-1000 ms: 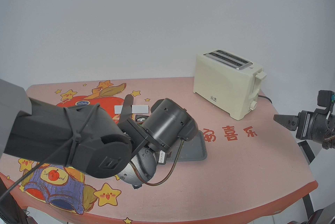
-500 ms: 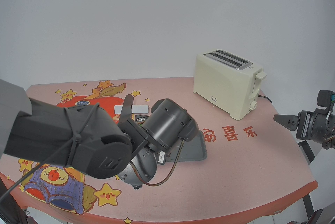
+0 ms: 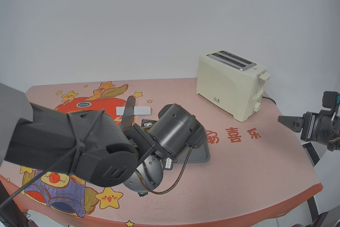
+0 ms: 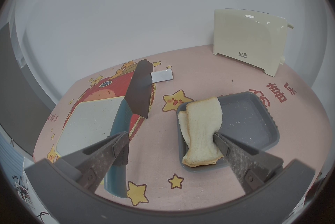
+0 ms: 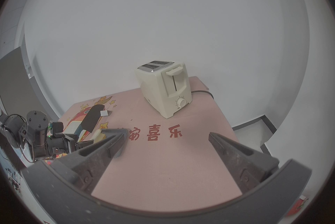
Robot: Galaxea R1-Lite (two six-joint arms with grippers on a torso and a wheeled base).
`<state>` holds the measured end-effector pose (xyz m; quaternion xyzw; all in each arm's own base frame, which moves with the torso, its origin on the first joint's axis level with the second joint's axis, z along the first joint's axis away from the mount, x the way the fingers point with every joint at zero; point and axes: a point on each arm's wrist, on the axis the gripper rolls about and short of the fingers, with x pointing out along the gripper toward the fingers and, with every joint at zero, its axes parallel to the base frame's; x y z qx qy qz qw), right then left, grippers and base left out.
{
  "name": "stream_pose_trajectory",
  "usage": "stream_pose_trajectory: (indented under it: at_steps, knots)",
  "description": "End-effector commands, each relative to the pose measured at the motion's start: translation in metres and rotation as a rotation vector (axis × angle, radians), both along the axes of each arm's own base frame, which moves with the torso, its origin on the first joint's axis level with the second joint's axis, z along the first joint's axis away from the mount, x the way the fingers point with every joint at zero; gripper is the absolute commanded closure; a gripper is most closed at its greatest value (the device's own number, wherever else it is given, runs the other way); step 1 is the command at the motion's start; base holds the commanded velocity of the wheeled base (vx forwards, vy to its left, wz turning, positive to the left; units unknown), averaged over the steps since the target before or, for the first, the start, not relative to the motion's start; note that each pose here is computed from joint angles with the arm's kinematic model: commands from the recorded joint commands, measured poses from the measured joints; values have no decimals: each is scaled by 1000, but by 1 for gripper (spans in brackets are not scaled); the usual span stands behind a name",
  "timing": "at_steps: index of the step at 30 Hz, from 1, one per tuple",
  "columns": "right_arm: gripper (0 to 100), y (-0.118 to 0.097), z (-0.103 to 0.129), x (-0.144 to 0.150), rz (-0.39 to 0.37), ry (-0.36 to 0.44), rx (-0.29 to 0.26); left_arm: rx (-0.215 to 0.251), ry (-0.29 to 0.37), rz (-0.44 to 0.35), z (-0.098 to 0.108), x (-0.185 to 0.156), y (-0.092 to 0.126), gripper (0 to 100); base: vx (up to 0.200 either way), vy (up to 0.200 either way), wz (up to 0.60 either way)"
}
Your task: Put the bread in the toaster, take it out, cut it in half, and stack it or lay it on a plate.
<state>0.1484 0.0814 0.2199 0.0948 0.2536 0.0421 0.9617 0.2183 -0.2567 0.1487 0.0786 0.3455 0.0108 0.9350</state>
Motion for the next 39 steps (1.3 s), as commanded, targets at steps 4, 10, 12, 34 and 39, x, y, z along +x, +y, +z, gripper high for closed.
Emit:
stream_pose_trajectory:
  at_steps: [4,10,12,34,39]
  knots:
    - [0,0,0,0,0,-2,1,-17,-7,-7,1,1,-1,0,0,0,0]
    - [0,0,0,0,0,1,-1,-11,-6,-9,0,0,-1,0,0,0,0]
    - [0,0,0,0,0,-2,1,-16,-10,-11,2,-1,0,0,0,0,0]
    - [0,1,-3,2,3,14,-8,-437,-424,15,110,-13,70,0,0,0,0]
    - [0,2,-5,2,4,17,-10,-490,-516,45,134,-13,100,0,0,0,0]
